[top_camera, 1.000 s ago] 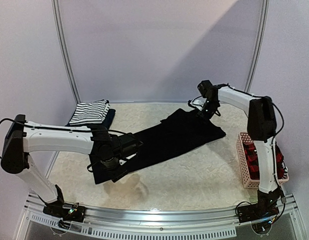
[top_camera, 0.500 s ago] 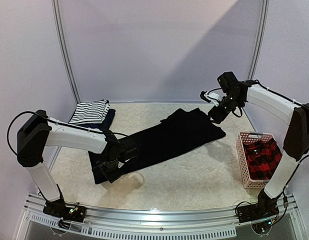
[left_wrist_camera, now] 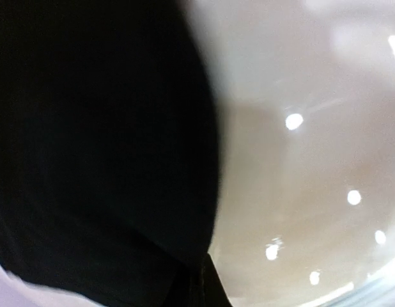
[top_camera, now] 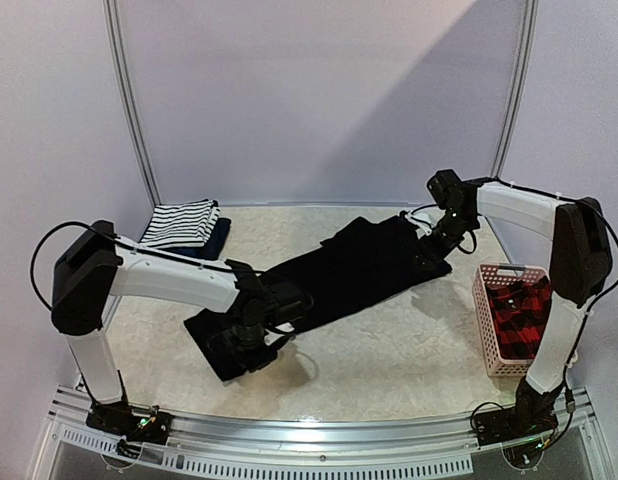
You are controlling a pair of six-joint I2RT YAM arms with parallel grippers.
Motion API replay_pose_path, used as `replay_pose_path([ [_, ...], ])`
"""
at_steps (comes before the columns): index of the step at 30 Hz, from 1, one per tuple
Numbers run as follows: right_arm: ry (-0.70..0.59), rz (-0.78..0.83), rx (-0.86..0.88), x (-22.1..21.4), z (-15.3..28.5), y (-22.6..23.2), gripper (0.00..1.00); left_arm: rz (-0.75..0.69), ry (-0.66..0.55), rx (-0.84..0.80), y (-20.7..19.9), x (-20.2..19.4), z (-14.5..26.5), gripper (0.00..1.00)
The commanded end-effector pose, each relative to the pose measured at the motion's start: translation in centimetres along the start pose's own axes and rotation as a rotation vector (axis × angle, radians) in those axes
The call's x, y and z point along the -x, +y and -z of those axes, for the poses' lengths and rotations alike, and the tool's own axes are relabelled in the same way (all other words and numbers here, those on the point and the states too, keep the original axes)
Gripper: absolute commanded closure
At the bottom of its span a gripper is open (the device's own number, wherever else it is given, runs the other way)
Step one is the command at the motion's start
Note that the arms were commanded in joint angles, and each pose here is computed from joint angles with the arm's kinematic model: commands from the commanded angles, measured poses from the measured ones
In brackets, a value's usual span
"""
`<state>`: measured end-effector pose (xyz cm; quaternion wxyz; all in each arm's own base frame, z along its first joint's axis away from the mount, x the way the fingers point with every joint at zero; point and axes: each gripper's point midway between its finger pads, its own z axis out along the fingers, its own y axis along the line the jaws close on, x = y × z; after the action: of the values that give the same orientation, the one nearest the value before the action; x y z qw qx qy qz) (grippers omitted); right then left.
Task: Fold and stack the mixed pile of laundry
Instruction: Rotate the rectangle-folded T-shirt at the center of the board.
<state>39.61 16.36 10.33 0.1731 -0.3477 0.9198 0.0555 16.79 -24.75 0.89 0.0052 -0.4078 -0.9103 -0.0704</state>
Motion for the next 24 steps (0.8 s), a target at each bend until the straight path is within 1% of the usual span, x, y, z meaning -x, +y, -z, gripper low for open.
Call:
replay_pose_path([
  [1,0.062,-0.039,0.007,-0.2,-2.2,-0.7,0.33,-0.19,-0.063,-0.236,-9.3,3.1,1.8,1.0],
  [4,0.087,-0.049,-0.038,0.4,-3.5,-2.2,0.33,-0.284,-0.047,-0.295,-13.2,4.0,2.7,1.0],
  [6,0.136,-0.053,-0.067,0.3,-5.1,-3.2,0.33,-0.334,-0.014,-0.313,-15.1,3.5,2.7,1.0],
  [8,0.156,-0.05,-0.096,0.7,-6.4,-4.3,0.33,-0.383,-0.017,-0.316,-16.9,3.4,2.6,1.0],
  [12,0.184,-0.02,-0.156,2.5,-9.0,-6.4,0.34,-0.416,-0.044,-0.345,-19.1,3.9,2.9,1.0],
  [13,0.214,-0.015,-0.151,2.5,-10.5,-6.7,0.34,-0.424,-0.058,-0.343,-19.4,4.2,3.1,1.0],
  [16,0.237,0.024,-0.161,3.9,-12.3,-7.2,0.35,-0.447,-0.103,-0.339,-20.1,5.2,3.9,1.0],
  [17,0.255,0.052,-0.159,4.0,-13.6,-7.0,0.35,-0.455,-0.116,-0.332,-20.2,5.5,4.2,1.0],
  [20,0.244,0.141,-0.161,5.6,-15.6,-6.0,0.35,-0.478,-0.147,-0.309,-20.3,6.5,4.7,0.99],
  [23,0.16,0.236,-0.119,8.4,-16.8,-4.0,0.36,-0.508,-0.196,-0.285,-20.6,8.3,5.4,0.92],
  [24,0.112,0.267,-0.105,9.5,-17.4,-3.5,0.35,-0.524,-0.227,-0.278,-20.9,9.1,5.5,0.87],
])
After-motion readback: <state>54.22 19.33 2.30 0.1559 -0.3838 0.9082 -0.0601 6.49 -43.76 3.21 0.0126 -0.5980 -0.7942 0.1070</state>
